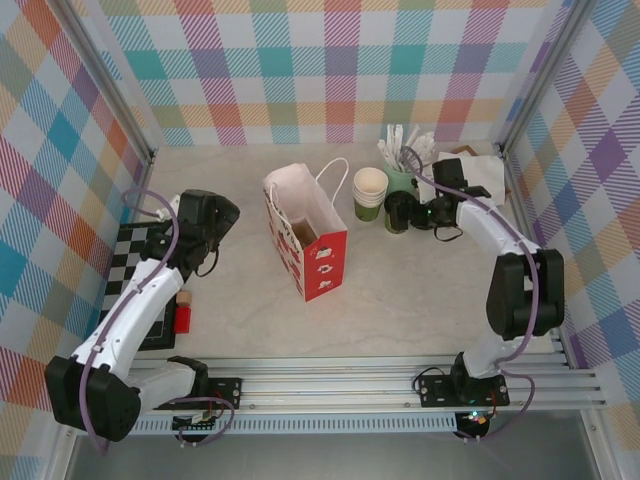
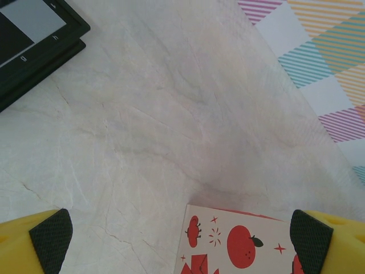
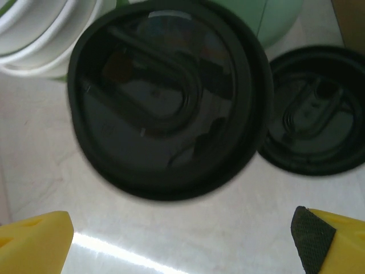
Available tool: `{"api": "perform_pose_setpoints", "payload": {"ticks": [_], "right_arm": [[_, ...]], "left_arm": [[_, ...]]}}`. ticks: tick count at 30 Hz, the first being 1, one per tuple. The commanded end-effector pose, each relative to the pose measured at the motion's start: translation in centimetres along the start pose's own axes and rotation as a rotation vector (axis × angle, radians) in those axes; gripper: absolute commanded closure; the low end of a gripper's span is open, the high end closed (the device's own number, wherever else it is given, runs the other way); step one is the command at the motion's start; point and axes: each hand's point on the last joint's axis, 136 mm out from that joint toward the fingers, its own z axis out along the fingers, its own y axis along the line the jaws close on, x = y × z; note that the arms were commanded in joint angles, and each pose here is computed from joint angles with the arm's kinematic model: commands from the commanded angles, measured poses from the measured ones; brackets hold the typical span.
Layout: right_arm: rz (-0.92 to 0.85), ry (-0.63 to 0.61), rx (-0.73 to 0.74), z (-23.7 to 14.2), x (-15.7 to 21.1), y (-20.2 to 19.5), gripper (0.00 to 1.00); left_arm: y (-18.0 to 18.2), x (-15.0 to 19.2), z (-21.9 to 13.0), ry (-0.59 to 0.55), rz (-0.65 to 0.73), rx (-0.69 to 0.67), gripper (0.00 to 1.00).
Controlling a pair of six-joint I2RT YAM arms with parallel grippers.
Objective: Pack the takeout coffee
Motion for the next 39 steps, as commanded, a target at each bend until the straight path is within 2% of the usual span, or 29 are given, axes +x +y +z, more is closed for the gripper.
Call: {"api": "perform_pose_setpoints", "payload": {"ticks": [1,7,15,22,33,39], "right_arm": [[-0.112,-0.12,-0.029,0.1,-4.0,0.5,0.0],[-0.149,-0.117,-0.047,1.3,-5.0,0.5,0.0],[-0.152,-0.102,-0.114,2.2,-5.6,1.5,0.0],[-0.144,-0.073,-0.107,2.6,-5.4,1.2,0.0],[-0.121,-0.045,-0.088,2.0,-4.8,1.0,0.17],[-0.086,-0.044,-0.091,1.1,-4.5,1.3,0.21]], "left_arm": [[1.8,-0.8,-0.8,-0.059,-0.005,-0.034,0.0],[2.9,-1.5,-1.9,-0.115,-0.03,-0.031,0.0],[3.5,-1.4,-2.0,-0.116,-0.025,-0.047,0.0],[3.6,-1.4,-1.9,-0.118,-0.022,-0.049,0.0],[3.8,-1.3,-2.1,-0.121,-0.017,-0.048,0.0],[4.2,-1.4,-2.3,-0.133,-0.018,-0.05,0.0]]}}
